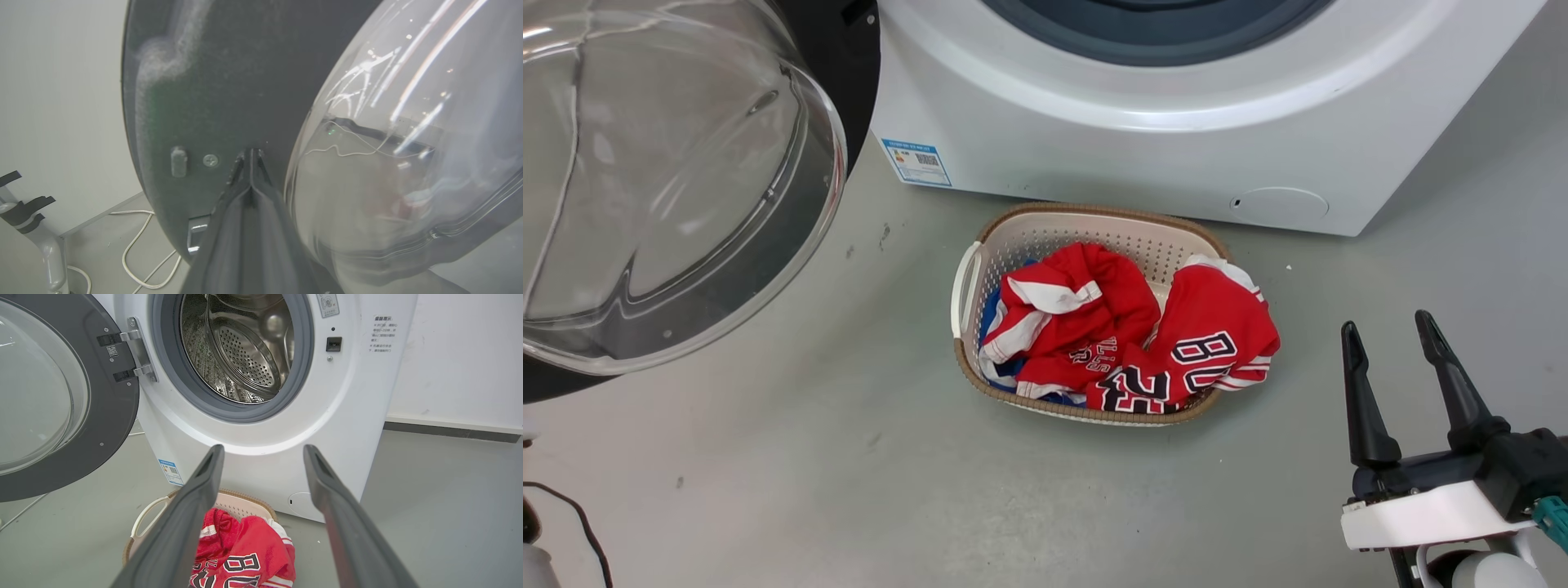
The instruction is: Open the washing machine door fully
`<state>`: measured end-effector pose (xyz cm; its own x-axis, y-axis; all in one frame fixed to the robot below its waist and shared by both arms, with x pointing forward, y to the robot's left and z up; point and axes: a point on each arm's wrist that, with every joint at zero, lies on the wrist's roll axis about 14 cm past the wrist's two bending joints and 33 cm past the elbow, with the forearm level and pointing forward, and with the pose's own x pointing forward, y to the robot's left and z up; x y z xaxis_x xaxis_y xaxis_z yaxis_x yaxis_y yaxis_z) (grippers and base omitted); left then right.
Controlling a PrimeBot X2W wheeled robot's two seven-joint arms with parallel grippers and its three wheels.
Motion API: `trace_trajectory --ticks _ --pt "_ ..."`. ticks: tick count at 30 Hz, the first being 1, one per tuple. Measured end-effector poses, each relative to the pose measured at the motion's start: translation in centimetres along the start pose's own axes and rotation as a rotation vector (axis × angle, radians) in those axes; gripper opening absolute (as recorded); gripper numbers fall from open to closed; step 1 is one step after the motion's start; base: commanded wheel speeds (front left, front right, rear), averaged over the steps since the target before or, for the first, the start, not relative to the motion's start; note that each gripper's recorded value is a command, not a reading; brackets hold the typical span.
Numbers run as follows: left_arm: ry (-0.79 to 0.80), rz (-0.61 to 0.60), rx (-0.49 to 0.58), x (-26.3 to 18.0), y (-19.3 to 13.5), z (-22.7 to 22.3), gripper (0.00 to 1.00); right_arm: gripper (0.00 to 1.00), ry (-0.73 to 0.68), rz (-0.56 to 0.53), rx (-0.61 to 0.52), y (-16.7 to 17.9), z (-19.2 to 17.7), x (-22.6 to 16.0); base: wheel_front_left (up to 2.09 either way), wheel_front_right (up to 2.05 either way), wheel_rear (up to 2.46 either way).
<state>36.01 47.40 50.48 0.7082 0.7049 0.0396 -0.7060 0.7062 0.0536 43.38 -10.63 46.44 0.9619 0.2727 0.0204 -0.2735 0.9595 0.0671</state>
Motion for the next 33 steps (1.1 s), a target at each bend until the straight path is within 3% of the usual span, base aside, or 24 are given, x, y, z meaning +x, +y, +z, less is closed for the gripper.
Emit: trace_trajectory --ticks 15,30,31,32,33 --pt "-0.082 -0.081 -0.007 -3.8 0.4 2.7 0.00 1.00 -0.079 0.003 0.006 0.6 3.5 -1.5 0.00 0.00 0.00" --pt "-0.167 -0.332 -0.010 -11.8 -6.1 4.7 0.00 1.00 -0.133 -0.034 -0.008 0.2 6.2 -5.5 0.00 0.00 0.00" --pt "-0.168 -0.359 -0.013 -12.4 -6.9 4.7 0.16 1.00 -0.135 -0.040 -0.010 0.0 6.3 -5.7 0.00 0.00 0.00" --pt "-0.169 -0.386 -0.018 -13.0 -7.7 4.7 0.47 1.00 -0.139 -0.044 -0.011 -0.1 6.4 -6.0 0.00 0.00 0.00" --pt "-0.170 -0.404 -0.031 -13.4 -8.2 4.7 1.00 1.00 -0.143 -0.048 -0.012 -0.2 6.6 -6.2 0.00 0.00 0.00"
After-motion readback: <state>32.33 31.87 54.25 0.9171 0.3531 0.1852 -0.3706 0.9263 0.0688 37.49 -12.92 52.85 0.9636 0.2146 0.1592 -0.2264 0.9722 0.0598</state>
